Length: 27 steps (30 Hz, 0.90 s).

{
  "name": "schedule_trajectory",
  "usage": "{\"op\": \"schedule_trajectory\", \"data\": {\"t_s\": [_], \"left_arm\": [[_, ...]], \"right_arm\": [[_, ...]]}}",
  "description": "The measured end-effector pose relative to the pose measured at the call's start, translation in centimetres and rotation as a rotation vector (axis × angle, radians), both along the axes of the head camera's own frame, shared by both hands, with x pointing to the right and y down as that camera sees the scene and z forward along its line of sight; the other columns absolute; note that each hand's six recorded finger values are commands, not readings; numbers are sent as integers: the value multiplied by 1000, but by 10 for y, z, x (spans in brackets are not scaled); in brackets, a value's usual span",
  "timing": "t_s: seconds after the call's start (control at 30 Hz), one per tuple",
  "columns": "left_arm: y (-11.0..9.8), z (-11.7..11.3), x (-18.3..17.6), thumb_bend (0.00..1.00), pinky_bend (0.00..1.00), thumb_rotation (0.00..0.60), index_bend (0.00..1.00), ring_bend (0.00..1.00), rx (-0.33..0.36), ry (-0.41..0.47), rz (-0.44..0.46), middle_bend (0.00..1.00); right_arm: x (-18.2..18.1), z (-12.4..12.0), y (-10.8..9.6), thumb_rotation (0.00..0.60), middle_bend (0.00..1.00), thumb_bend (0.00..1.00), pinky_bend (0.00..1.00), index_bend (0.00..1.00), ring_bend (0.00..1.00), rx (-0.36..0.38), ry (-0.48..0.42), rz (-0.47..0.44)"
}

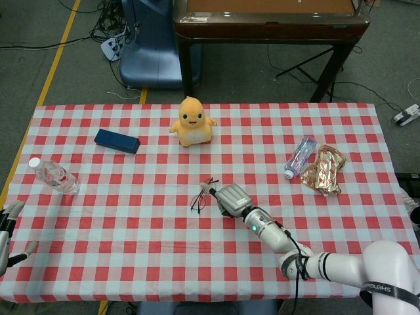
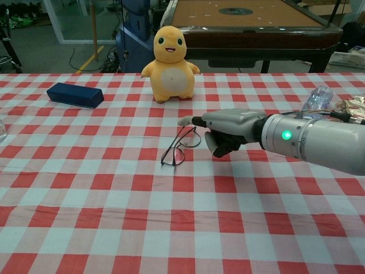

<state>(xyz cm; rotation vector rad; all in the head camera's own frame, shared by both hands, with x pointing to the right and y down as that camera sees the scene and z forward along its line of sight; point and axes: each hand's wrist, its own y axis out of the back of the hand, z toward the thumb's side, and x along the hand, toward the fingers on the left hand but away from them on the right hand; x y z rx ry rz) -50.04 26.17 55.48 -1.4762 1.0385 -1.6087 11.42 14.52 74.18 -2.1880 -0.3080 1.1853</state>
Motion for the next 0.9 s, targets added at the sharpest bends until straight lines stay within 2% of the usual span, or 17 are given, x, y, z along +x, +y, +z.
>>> {"op": "schedule_trajectory", "data": {"t_s": [0.47,0.9], "left_arm": [[2,0,-3,260,0,600,87,137,-2,-4,-7,96],[3,-1,-6,260,0,600,87,137,-1,-6,-14,96]], "right_arm": [[1,21,-3,600,1000,1000,979,0,922,-83,26,52],[-3,30,-1,600,1000,1000,980,0,922,-96,35,53]]}}
